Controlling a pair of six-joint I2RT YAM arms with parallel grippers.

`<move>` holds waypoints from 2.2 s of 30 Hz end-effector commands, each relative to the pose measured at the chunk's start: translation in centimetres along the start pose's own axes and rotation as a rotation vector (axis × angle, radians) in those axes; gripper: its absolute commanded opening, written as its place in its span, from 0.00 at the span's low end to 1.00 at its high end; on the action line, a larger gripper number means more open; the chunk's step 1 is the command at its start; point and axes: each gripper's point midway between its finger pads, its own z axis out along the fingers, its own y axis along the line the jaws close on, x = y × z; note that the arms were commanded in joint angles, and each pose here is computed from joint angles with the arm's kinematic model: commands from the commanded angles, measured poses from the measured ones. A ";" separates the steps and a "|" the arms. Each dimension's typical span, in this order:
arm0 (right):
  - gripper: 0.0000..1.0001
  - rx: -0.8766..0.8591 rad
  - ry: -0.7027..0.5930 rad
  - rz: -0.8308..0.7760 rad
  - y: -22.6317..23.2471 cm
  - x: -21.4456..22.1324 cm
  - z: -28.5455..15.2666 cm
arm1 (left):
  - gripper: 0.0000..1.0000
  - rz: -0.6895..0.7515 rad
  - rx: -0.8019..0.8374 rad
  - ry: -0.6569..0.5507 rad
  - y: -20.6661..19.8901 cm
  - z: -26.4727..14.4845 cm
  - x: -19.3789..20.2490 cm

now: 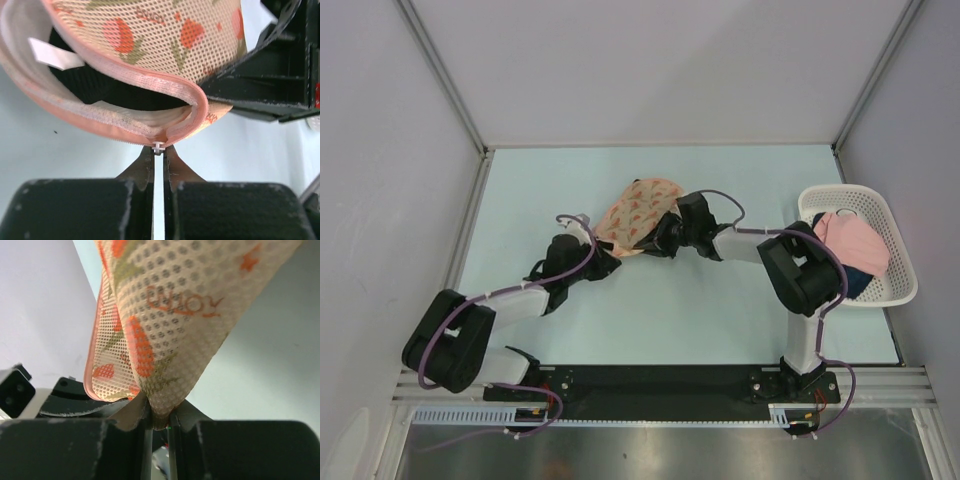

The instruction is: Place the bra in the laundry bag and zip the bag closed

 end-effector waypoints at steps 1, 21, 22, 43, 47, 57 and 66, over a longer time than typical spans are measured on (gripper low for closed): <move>0.00 0.154 -0.054 -0.201 -3.2 -4.4 -2.1 | 0.00 -0.050 -0.031 0.012 1.6 -1.2 0.2; 0.89 0.028 -0.089 -0.099 -1.8 -1.7 -3.5 | 0.00 -0.073 0.292 0.140 -5.6 -1.3 4.4; 0.89 0.004 -0.099 -0.099 -1.3 -1.2 -3.5 | 0.00 -0.093 0.327 0.126 -6.4 -1.3 3.9; 0.08 0.075 -0.202 -0.007 -3.9 -0.7 -1.9 | 0.00 -0.288 0.173 0.175 -3.1 -0.9 6.3; 0.00 0.132 -0.170 -0.083 -5.4 -2.2 -2.8 | 0.00 -0.333 0.080 0.201 -0.1 -0.9 6.8; 0.00 0.149 -0.117 -0.228 -4.9 -5.6 -4.3 | 0.00 -0.271 0.152 0.226 0.3 -1.7 7.2; 0.57 0.164 -0.076 -0.257 -3.4 -5.3 -4.2 | 0.00 -0.114 0.521 0.302 -8.4 -2.9 6.8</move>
